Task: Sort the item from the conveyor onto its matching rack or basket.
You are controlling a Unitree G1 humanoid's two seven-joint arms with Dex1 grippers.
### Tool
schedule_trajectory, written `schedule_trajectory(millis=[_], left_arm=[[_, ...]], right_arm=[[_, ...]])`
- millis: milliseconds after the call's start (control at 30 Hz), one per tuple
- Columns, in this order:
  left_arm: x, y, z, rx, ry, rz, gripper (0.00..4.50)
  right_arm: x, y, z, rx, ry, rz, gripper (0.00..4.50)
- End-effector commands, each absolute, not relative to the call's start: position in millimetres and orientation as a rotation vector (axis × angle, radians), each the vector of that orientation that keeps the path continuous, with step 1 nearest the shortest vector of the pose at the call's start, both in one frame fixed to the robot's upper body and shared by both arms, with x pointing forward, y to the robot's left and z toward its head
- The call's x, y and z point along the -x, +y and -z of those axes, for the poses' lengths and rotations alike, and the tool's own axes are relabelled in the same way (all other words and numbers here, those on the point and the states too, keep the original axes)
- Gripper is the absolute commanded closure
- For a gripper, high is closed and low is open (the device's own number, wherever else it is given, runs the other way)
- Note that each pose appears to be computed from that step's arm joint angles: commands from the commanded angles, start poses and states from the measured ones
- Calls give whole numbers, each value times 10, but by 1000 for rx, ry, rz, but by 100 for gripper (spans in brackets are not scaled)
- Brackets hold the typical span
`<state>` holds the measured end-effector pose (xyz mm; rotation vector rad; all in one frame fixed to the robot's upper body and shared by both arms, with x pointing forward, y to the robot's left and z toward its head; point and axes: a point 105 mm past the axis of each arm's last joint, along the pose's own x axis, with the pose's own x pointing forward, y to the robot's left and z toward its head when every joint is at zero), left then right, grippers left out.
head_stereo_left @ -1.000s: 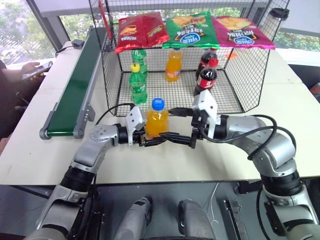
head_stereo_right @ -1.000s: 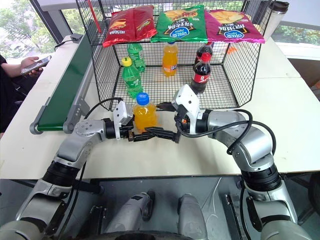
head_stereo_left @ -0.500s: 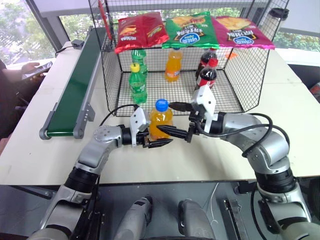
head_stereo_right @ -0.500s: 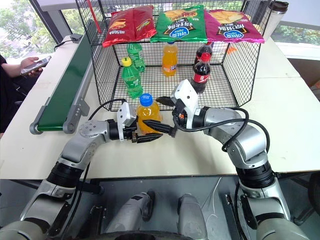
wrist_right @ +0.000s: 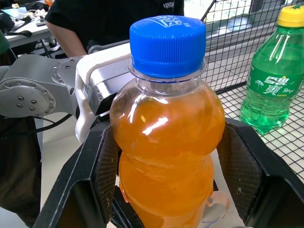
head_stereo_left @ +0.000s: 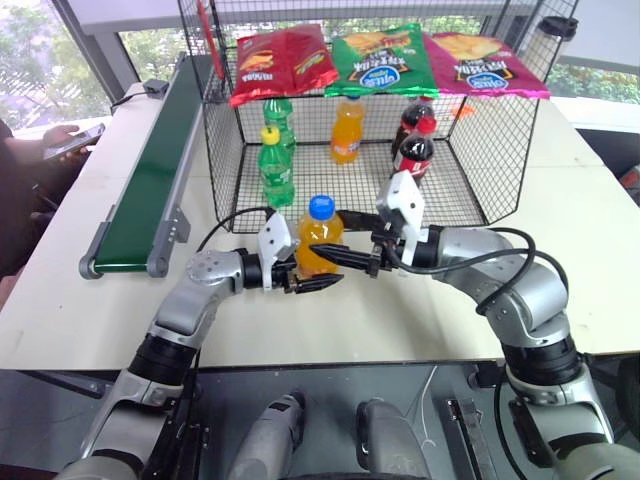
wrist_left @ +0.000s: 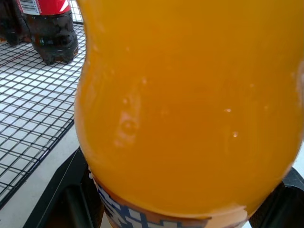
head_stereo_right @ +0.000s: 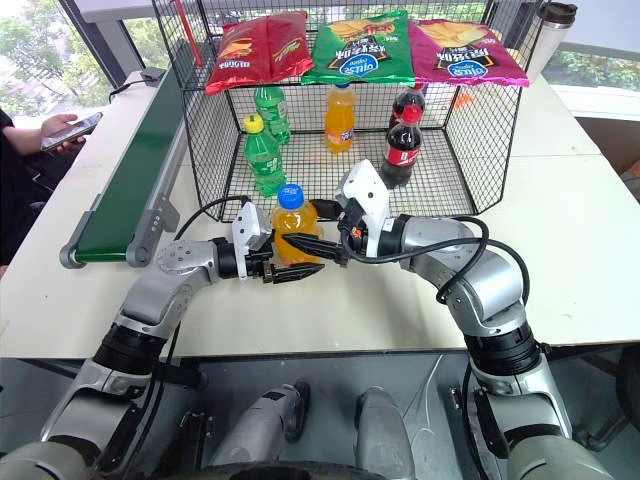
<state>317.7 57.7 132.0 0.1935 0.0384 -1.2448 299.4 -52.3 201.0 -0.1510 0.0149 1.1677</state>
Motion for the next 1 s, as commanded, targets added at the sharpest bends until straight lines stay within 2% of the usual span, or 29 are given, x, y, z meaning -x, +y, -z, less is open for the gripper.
schedule_trajectory(millis=[33, 133, 233, 500, 733, 1000], left_arm=[[-3136, 479, -1462, -215, -17, 1261, 152], [-3122, 474, -1460, -211, -12, 1280, 5], [-3126, 486, -1452, -224, -6, 1274, 2], [-3278, 729, -1439, -291, -13, 1095, 2], [-3234, 980, -1561, -242, -36, 976, 2], [-3213, 1168, -1778, -123, -105, 762, 2]], right_arm=[[-3054, -545, -2199, 177, -63, -1114, 199], [-3054, -540, -2200, 176, -63, -1114, 199], [-3061, -539, -2201, 176, -64, -1109, 199], [-3121, -578, -2209, 177, -72, -1066, 199], [-3262, -633, -2262, 168, -100, -979, 199], [-3643, -773, -2397, 161, -162, -751, 199]])
